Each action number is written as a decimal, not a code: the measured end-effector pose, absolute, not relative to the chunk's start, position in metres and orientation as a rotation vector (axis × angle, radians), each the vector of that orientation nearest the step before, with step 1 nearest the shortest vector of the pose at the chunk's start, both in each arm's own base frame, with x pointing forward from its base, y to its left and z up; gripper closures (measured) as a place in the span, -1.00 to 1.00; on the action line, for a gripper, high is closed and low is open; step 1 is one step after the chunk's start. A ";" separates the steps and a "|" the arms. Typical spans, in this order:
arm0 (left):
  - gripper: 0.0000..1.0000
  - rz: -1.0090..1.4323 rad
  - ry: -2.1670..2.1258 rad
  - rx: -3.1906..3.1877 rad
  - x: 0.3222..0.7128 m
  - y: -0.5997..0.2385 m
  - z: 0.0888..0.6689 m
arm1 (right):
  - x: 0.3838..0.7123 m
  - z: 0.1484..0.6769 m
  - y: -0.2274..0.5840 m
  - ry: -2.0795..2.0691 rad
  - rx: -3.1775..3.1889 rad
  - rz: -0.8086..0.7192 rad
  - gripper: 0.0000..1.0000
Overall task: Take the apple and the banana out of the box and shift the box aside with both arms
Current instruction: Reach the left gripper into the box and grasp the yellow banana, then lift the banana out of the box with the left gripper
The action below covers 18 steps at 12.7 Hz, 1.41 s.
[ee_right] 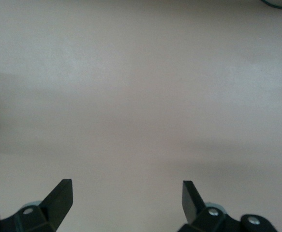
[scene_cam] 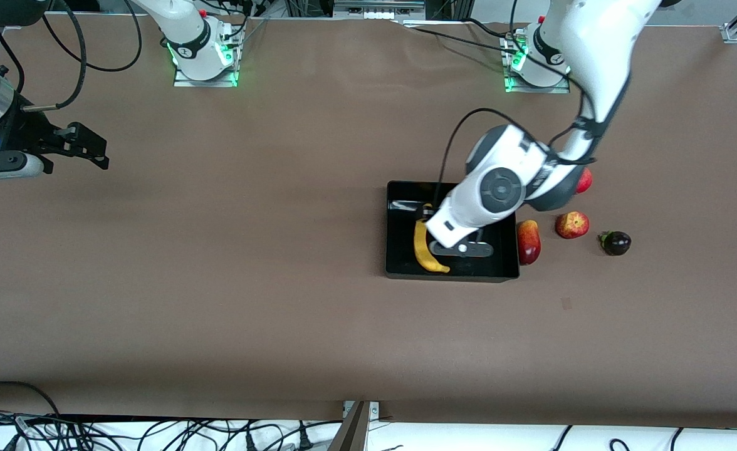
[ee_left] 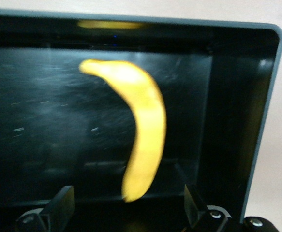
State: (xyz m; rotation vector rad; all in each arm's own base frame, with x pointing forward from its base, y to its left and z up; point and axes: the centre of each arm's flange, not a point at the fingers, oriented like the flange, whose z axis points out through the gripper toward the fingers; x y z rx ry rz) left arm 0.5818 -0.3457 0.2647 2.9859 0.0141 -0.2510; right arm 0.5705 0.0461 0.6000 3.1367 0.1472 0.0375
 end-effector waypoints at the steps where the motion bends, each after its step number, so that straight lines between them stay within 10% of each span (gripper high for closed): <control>1: -1.00 -0.233 0.006 2.980 0.579 -0.352 0.248 | 0.571 0.600 0.046 0.147 3.137 0.038 -1.00; 8: -0.99 -0.215 -0.166 3.066 0.560 -0.374 0.194 | 0.571 0.600 0.046 0.147 3.137 0.038 -1.00; 14: 0.29 -0.238 -0.085 3.070 0.557 -0.377 0.179 | 0.571 0.600 0.046 0.147 3.137 0.038 -1.00; 18: 0.29 -0.185 -0.030 3.075 0.580 -0.367 0.217 | 0.571 0.600 0.046 0.147 3.137 0.038 -1.00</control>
